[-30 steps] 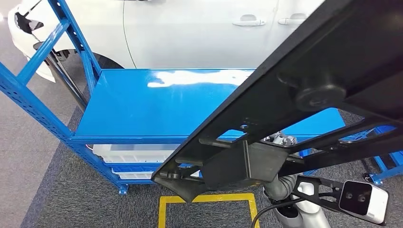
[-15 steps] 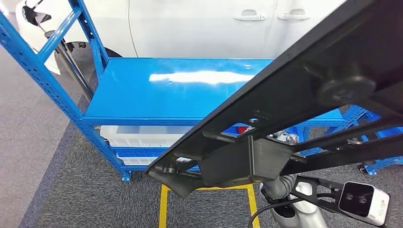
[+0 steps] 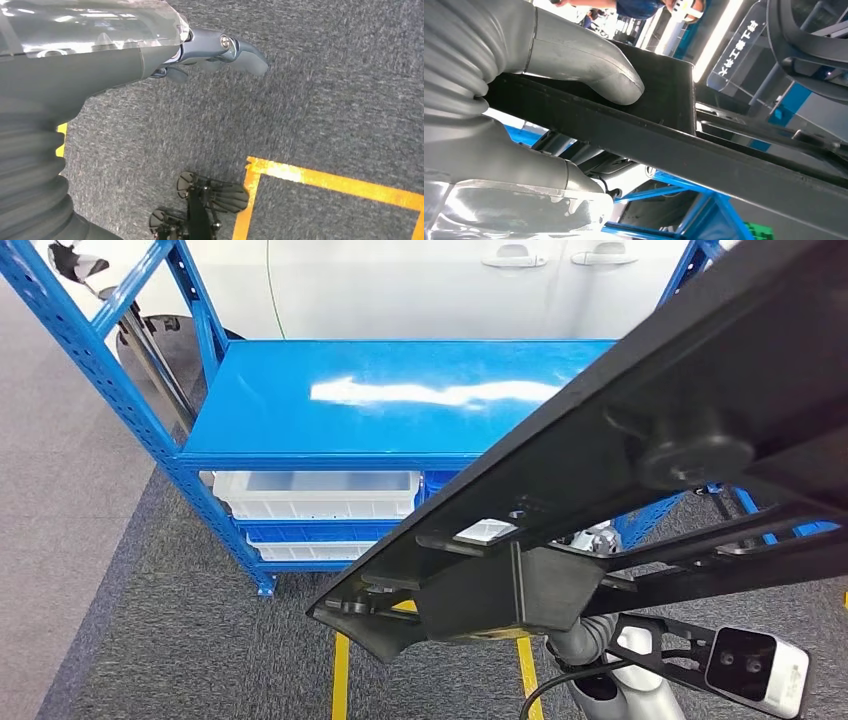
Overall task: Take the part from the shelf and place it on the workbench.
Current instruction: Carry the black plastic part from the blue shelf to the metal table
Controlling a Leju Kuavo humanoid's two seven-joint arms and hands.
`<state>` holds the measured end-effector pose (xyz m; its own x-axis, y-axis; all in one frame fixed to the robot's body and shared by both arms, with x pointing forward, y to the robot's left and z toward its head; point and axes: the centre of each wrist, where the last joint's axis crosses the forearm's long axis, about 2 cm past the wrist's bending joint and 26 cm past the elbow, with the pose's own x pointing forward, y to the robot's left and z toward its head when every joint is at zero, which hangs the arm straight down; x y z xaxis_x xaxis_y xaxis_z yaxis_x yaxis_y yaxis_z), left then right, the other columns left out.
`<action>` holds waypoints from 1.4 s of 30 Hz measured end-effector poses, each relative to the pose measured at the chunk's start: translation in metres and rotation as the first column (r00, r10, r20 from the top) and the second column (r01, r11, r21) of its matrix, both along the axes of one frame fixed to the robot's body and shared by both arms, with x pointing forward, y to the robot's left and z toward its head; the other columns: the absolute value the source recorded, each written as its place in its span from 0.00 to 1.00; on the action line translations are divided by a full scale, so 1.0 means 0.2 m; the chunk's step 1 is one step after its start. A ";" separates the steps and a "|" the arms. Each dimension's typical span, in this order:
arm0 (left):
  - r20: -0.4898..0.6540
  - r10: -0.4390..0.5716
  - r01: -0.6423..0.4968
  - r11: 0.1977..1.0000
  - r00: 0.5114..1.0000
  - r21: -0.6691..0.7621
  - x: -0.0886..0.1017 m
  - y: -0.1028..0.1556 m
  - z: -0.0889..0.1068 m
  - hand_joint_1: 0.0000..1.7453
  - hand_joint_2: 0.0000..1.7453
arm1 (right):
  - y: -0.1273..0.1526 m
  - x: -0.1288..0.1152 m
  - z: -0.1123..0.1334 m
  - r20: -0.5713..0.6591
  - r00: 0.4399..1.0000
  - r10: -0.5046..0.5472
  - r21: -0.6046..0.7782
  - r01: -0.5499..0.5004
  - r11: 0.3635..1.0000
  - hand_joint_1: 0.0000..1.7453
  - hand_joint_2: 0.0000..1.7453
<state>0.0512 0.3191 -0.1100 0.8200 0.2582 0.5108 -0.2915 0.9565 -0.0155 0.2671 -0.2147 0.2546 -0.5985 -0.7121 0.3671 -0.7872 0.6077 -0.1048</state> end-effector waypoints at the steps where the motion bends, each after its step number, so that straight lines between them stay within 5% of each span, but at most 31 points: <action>1: -0.001 0.000 0.000 1.000 1.000 0.000 0.00 0.00 0.00 0.00 1.00 | 0.00 0.00 0.00 -0.001 1.000 0.001 0.000 -0.001 1.000 1.00 1.00; 13: -0.001 -0.011 0.011 1.000 1.000 0.001 0.01 0.00 0.00 0.00 1.00 | 0.00 0.01 -0.02 -0.008 1.000 0.010 -0.003 -0.010 1.000 1.00 1.00; 21: -0.112 0.016 -0.015 1.000 0.994 0.012 0.00 0.03 0.00 0.00 1.00 | -0.02 0.01 -0.03 -0.010 0.999 -0.038 -0.014 0.038 0.999 1.00 1.00; 42: -0.177 0.124 -0.118 0.992 0.976 0.041 -0.05 0.03 0.00 0.00 1.00 | -0.08 0.09 0.08 0.074 0.997 -0.030 -0.070 0.035 0.997 1.00 1.00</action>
